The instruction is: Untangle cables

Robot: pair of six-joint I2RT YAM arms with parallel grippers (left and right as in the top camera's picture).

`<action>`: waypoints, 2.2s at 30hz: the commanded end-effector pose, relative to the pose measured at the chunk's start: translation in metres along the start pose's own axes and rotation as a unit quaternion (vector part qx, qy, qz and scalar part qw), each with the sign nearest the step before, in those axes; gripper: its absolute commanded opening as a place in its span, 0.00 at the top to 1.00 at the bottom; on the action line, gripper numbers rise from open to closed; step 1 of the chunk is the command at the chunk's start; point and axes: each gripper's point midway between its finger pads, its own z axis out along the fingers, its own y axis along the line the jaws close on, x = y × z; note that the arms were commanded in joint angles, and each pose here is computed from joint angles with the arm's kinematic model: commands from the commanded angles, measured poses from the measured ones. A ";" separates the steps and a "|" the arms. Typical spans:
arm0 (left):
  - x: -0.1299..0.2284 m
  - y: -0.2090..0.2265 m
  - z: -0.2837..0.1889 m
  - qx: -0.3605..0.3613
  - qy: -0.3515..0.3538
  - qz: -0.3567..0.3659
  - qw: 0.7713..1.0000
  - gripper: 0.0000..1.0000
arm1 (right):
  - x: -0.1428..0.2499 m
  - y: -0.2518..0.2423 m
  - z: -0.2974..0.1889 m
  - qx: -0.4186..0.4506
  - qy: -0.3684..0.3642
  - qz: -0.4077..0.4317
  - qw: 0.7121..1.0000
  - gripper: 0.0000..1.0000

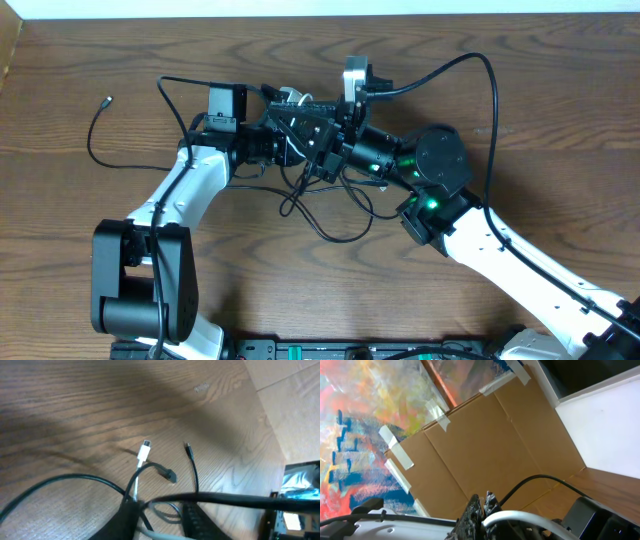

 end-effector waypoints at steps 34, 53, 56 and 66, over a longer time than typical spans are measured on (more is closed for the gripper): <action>-0.006 0.015 0.016 -0.096 0.001 0.000 0.995 0.93 | 0.020 0.048 0.013 -0.054 0.017 0.011 0.998 0.99; 0.014 0.131 -0.065 -0.382 -0.056 -0.220 0.896 0.51 | 0.019 0.044 0.013 -0.044 0.011 -0.011 0.999 0.99; 0.014 0.129 -0.065 -0.360 -0.056 -0.229 0.903 0.36 | 0.018 0.043 0.013 -0.043 0.011 -0.011 0.999 0.99; 0.017 0.138 -0.080 -0.340 -0.065 -0.268 0.899 0.26 | 0.022 0.028 0.013 -0.013 0.019 -0.036 0.999 0.99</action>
